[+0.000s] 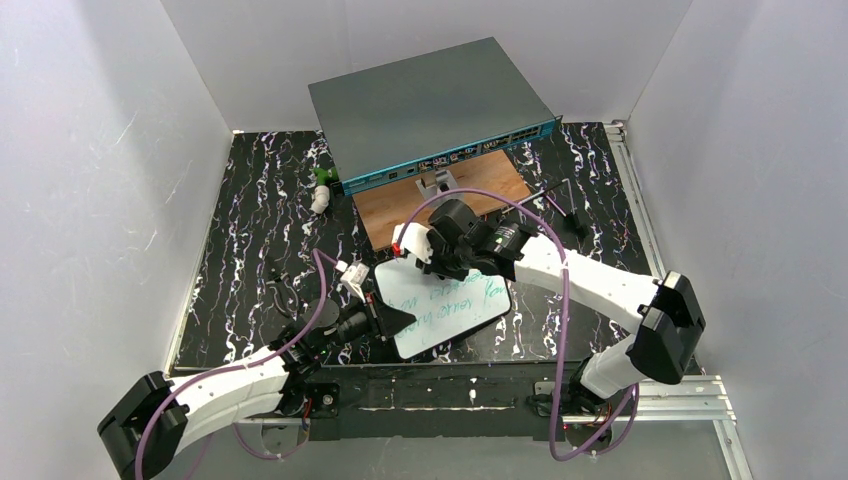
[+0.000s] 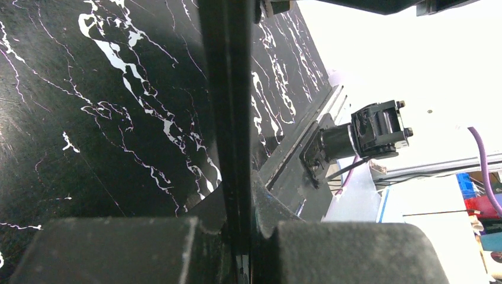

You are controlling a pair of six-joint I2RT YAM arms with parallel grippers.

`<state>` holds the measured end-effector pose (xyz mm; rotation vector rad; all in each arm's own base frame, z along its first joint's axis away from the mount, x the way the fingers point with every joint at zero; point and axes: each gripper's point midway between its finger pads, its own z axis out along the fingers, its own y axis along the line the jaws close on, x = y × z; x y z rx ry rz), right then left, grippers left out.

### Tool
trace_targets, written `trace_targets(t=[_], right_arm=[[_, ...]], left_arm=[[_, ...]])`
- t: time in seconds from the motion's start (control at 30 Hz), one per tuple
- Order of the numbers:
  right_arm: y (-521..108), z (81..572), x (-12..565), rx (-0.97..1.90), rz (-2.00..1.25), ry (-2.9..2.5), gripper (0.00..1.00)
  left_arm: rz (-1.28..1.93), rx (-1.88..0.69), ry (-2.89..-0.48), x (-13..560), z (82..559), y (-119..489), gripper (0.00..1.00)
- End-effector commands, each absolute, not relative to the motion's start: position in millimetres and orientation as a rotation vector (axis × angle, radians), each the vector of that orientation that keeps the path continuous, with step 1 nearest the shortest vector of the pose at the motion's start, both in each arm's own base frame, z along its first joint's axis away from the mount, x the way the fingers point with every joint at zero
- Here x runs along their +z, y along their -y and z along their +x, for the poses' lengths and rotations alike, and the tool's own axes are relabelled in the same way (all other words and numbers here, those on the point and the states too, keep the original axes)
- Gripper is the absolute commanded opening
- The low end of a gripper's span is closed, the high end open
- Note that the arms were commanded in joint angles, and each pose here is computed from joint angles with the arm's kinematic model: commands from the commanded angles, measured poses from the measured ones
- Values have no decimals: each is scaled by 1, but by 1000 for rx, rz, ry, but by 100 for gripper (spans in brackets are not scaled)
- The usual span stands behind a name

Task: Erase the whiteboard
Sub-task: Erase the whiteboard at the center of the board.

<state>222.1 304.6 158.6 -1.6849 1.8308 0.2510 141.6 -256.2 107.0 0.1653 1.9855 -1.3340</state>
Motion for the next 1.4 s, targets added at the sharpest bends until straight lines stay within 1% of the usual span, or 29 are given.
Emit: trace_targets(t=[0.0,0.1,0.27,0.43,0.5,0.7,0.8,0.9,1.07,1.17,1.27,1.33,1.37], right_arm=[[-311,202,163,357,-1769,-1772,1],[-320,202,171,374,-1742,-1774,1],[-320,242,195,209,-1526,-1803,1],[-301,267,192,84,-1435,-1837,1],[-296,263,183,76,-1486,-1829,1],[-306,202,165,325,-1791,-1749,1],[-315,187,167,377,-1849,-1714,1],[-327,189,177,397,-1792,-1732,1],[-328,241,200,179,-1529,-1784,1],[-318,257,198,125,-1478,-1821,1],[-306,257,185,84,-1519,-1821,1],[-302,243,175,124,-1610,-1800,1],[-302,228,170,199,-1685,-1788,1]], left_arm=[[291,-1357,-1964,112,132,263,0],[291,-1357,-1965,113,132,263,0],[293,-1356,-1973,113,131,263,0],[296,-1357,-1969,114,131,263,0],[295,-1357,-1968,114,131,263,0],[299,-1355,-1966,115,132,264,0],[299,-1359,-1969,114,132,265,0],[298,-1365,-1969,115,131,265,0],[298,-1364,-1967,116,131,264,0],[300,-1365,-1965,116,131,264,0],[300,-1366,-1962,116,131,264,0],[299,-1365,-1962,116,130,264,0],[300,-1364,-1960,116,131,263,0]])
